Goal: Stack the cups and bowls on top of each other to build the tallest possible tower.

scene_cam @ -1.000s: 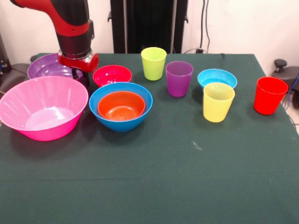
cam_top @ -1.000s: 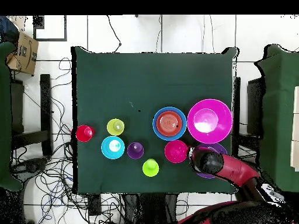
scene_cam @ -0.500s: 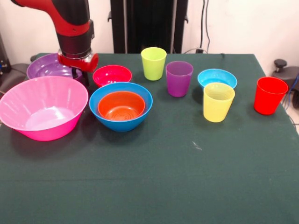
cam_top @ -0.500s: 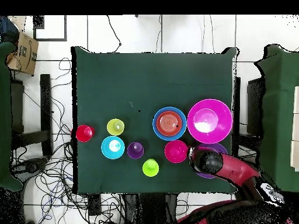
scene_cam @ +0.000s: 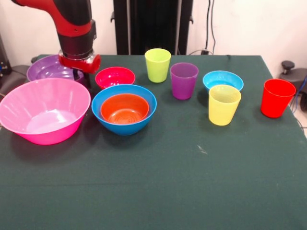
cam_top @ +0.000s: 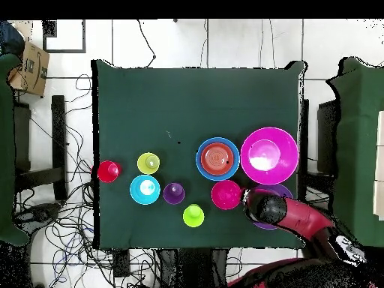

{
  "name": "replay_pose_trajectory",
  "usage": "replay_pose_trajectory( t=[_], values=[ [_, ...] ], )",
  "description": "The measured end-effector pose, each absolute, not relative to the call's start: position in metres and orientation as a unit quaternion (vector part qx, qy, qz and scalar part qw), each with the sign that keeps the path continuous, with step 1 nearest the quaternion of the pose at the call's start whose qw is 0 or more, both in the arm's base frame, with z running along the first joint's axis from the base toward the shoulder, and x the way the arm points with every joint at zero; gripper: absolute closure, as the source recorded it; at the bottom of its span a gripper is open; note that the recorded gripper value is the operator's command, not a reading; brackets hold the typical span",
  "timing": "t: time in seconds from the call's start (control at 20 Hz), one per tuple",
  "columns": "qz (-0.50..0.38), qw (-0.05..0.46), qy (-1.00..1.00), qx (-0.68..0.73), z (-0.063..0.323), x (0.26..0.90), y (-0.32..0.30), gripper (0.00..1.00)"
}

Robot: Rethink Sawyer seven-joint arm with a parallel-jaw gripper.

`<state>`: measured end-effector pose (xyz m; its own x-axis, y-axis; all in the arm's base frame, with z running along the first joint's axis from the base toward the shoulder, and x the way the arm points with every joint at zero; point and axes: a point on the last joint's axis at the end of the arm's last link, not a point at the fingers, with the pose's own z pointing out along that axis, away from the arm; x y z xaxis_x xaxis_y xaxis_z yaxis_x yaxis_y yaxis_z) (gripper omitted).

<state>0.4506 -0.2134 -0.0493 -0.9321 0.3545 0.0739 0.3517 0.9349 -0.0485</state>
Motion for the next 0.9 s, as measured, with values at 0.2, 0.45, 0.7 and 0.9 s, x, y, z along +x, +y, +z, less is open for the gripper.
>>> replay_pose_trajectory(
  t=[0.2,0.45,0.7,0.9],
  values=[
    [0.024,0.031,-0.983,-0.18,-0.028,0.452,-0.216,1.0],
    [0.04,0.011,-0.982,-0.182,0.019,0.456,-0.22,1.0],
    [0.054,-0.001,-0.982,-0.181,0.063,0.467,-0.214,1.0],
    [0.056,-0.002,-0.982,-0.18,0.08,0.475,-0.204,1.0]
  ],
)
